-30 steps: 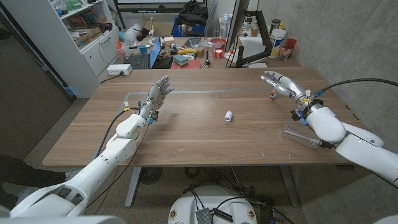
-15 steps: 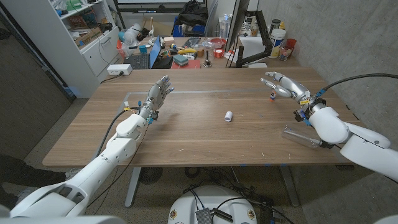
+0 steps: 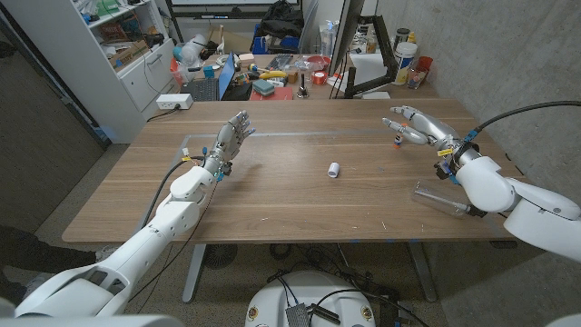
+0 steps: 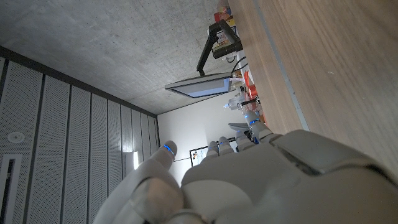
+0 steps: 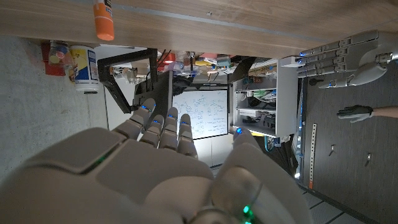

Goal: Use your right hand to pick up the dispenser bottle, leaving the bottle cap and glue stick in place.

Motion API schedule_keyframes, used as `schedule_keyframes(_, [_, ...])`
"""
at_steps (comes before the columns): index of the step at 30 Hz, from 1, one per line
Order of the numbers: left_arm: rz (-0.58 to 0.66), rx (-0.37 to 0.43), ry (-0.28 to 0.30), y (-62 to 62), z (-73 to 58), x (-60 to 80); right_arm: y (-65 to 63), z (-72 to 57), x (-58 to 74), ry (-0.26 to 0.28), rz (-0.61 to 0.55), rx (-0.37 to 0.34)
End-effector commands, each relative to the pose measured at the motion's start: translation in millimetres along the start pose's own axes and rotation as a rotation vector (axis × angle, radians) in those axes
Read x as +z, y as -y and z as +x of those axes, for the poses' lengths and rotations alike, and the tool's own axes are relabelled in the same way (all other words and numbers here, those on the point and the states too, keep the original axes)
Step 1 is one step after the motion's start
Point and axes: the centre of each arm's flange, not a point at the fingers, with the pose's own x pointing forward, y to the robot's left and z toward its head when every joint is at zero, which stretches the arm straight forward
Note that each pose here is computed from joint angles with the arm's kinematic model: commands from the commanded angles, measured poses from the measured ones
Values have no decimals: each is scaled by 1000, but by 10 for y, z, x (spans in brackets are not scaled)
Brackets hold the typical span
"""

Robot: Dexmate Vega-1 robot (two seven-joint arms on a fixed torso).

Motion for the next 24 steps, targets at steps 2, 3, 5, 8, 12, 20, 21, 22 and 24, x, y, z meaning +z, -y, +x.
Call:
schedule_keyframes(2, [-1, -14, -2, 21, 31, -13, 45, -117, -24, -26, -84, 16])
schedule_keyframes(3, [0, -15, -2, 24, 32, -13, 46, -126, -27, -26, -91, 17])
schedule_keyframes(5, [0, -17, -2, 30, 34, -12, 52, -144, -33, -29, -96, 20])
schedule_keyframes(8, [-1, -19, -2, 35, 35, -12, 61, -170, -40, -38, -105, 18])
schedule_keyframes(12, [0, -22, -1, 39, 34, -12, 73, -205, -32, -36, -129, 21])
schedule_keyframes(20, [-1, -21, 1, 26, 20, -14, 106, -273, -7, -52, -180, 27])
schedule_keyframes(21, [-1, -20, 1, 22, 18, -14, 110, -281, -7, -54, -187, 27])
schedule_keyframes(22, [-2, -19, 1, 19, 16, -14, 114, -287, -5, -60, -193, 26])
schedule_keyframes(24, [-1, -17, 2, 13, 12, -13, 122, -299, -5, -66, -203, 25])
